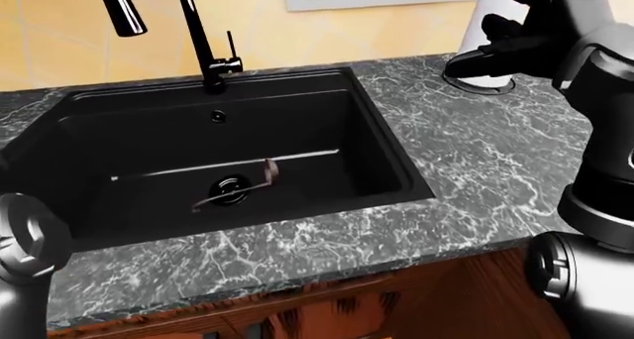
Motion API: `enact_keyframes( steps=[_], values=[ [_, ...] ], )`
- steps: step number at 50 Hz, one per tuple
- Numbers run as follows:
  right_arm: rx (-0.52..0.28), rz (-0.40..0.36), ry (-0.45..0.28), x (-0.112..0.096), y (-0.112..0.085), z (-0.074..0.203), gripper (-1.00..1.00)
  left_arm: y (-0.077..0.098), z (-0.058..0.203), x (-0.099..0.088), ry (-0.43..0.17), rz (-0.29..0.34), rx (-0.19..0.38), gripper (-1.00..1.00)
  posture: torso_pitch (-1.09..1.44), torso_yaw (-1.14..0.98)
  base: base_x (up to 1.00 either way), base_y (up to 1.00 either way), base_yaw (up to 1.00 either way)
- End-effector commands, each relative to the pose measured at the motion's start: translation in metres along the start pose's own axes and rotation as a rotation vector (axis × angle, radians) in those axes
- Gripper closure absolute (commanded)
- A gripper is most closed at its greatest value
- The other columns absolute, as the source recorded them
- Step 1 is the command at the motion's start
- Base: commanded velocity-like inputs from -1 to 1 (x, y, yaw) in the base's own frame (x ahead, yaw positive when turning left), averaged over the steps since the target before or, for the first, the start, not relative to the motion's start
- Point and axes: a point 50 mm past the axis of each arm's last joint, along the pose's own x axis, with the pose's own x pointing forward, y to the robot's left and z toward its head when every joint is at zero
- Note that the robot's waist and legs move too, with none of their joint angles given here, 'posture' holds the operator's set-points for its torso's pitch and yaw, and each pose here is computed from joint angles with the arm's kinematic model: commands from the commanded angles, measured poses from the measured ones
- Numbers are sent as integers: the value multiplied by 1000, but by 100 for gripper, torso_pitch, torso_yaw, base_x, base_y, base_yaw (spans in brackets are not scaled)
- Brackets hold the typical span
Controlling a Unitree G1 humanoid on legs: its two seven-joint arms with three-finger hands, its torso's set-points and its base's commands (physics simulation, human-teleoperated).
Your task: Turn the sink spout to the right.
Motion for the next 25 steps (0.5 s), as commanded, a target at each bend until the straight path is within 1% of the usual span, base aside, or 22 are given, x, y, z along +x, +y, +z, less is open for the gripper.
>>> enact_keyframes(
  steps=[1, 13, 15, 16, 17, 18, 21, 25],
  values=[
    [-11, -29, -90, -7, -6, 20, -100, -2, 20, -4, -76, -9, -11, -100, 0, 0, 17, 0, 0],
    [-16, -24, -95, -8, -6, 22, -100, -1, 23, -4, -85, -13, -18, -100, 0, 0, 16, 0, 0],
    [-18, -16, -97, -7, -4, 23, -100, -1, 25, -4, -86, -24, -37, -100, 0, 0, 0, 0, 0],
    [-20, -17, -97, -7, -4, 24, -100, -1, 24, -4, -85, -22, -24, -100, 0, 0, 0, 0, 0],
    [-20, -17, -98, -7, -5, 24, -100, -1, 24, -4, -98, -27, -18, -100, 0, 0, 0, 0, 0],
    [-22, -16, -98, -8, -5, 24, -100, 0, 25, -5, -108, -30, -25, -100, 0, 0, 0, 0, 0],
    [-19, -19, -96, -8, -6, 24, -100, 1, 26, -6, -110, -25, -34, -100, 0, 0, 0, 0, 0],
    [-20, -19, -99, -8, -5, 24, -100, 0, 25, -6, -111, -22, -34, -100, 0, 0, 0, 0, 0]
  ],
)
